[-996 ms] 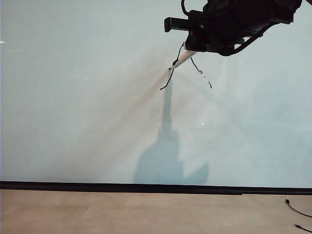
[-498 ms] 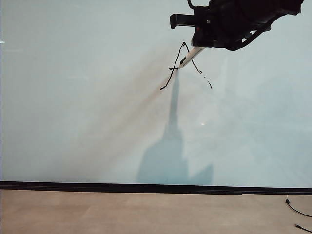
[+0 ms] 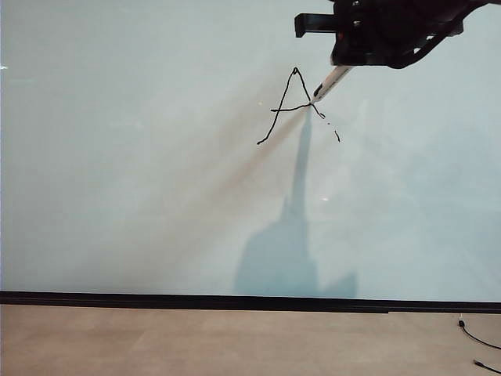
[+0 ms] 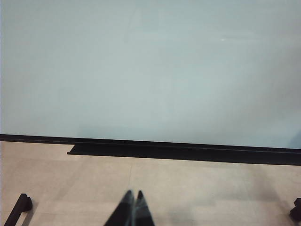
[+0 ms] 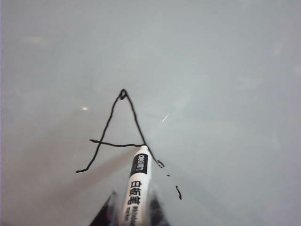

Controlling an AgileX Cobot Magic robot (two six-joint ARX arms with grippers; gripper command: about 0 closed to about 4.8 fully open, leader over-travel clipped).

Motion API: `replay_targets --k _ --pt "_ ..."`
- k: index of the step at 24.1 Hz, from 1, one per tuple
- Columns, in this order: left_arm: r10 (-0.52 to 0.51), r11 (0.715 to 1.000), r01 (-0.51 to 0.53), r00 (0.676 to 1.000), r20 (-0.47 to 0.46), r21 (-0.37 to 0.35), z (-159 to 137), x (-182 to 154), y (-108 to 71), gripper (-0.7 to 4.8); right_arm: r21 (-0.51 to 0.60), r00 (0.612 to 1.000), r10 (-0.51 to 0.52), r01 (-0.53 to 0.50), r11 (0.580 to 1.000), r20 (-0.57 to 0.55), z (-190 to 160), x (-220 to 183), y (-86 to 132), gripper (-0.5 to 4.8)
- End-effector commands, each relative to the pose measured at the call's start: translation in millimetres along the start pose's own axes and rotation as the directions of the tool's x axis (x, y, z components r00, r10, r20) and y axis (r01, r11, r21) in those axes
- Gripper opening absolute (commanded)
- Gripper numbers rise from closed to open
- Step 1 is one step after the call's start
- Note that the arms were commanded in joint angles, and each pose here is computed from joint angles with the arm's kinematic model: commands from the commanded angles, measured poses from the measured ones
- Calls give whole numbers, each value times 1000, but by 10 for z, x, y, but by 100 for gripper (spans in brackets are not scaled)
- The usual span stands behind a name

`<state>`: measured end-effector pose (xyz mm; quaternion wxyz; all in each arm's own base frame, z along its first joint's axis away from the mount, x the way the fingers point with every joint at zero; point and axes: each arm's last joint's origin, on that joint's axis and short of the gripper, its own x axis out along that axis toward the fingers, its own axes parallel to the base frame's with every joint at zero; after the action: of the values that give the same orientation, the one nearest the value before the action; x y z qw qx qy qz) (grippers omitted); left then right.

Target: Pick up the pen on the shelf to the right of the whiteboard and write the letter A.

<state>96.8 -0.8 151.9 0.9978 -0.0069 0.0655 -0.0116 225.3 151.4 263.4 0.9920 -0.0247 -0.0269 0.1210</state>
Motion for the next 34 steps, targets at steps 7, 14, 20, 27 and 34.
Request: replay_targets --k 7,14,20,27,34 --pt "-1 1000 1 1000 8 5 14 -2 -1 -5 -16 1000 11 -11 1000 22 113 -169 69 -9" --pt "0 1000 0 1000 8 5 14 -2 0 -4 -75 999 33 -36 997 -33 100 -813 20 -9" --pt "-1 1000 1 1000 8 5 14 -2 -1 -4 -89 997 44 -49 995 -57 -190 -1301 -266 -9" --pt "-1 1000 1 1000 8 5 14 -2 -1 -5 -76 999 24 -26 997 -34 -466 -1593 -442 -9" --pt "-1 1000 1 1000 8 5 14 -2 -1 -5 -55 1000 18 -18 998 4 -644 -1738 -521 -9"
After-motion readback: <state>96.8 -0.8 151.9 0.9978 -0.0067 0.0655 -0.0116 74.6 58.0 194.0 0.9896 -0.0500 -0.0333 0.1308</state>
